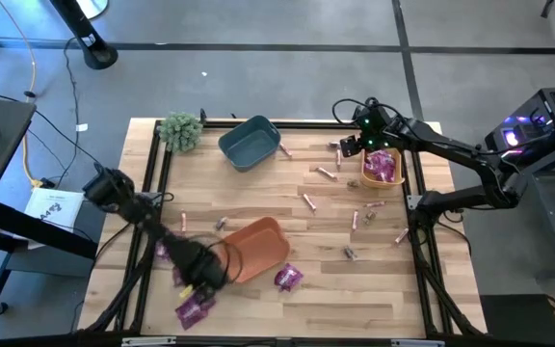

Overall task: Sort candy
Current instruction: Adjust the purple candies on the table

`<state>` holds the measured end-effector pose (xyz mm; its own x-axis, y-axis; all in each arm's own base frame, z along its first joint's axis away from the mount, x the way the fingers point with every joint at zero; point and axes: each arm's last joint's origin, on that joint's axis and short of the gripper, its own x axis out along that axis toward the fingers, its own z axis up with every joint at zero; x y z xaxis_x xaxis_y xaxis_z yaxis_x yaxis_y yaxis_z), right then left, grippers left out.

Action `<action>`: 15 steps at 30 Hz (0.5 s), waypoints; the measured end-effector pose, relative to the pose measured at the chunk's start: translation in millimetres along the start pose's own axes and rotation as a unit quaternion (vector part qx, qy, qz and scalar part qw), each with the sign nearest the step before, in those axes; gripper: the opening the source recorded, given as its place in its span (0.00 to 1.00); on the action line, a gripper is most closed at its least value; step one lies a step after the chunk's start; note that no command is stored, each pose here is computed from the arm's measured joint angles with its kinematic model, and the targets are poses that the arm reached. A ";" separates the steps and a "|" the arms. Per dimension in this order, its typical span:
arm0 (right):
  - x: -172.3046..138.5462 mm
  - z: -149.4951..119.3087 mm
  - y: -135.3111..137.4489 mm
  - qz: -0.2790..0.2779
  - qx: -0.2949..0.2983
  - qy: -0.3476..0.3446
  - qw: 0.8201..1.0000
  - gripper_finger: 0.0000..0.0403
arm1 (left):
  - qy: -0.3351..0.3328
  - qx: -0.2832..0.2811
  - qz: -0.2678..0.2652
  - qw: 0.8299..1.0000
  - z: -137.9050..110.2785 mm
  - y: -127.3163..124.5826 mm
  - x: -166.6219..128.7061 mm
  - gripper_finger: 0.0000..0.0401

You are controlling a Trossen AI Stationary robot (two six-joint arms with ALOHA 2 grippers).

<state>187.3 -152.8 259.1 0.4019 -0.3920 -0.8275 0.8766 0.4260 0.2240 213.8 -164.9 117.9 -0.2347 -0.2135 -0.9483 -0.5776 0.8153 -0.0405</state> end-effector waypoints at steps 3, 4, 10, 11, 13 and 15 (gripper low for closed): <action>0.0 -0.1 0.0 0.002 0.000 0.001 1.000 0.53 | -0.033 0.009 -0.010 0.999 31.2 11.3 -10.7 0.00; 0.0 0.0 0.1 0.002 0.000 0.001 1.000 0.53 | -0.047 0.012 -0.017 0.999 42.1 15.4 -14.5 0.00; 0.0 -0.2 0.1 0.004 0.000 0.003 1.000 0.53 | -0.184 0.025 -0.023 0.982 107.5 37.4 -45.4 0.00; 0.0 -0.3 0.2 0.004 0.000 0.003 1.000 0.53 | -0.202 0.026 -0.021 0.979 116.0 39.6 -53.1 0.00; 0.0 -0.5 0.2 0.005 0.000 0.005 1.000 0.53 | -0.213 0.034 -0.015 0.976 128.5 43.8 -66.6 0.00; 0.0 -0.7 0.5 0.011 0.000 0.008 1.000 0.53 | -0.208 0.045 -0.012 0.977 135.5 45.3 -82.4 0.00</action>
<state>187.5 -152.1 258.9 0.4168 -0.3694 -0.8305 0.8676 0.4343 0.2422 312.9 -37.4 151.6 0.1266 -0.0110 -0.9919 -0.5028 0.8613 -0.0737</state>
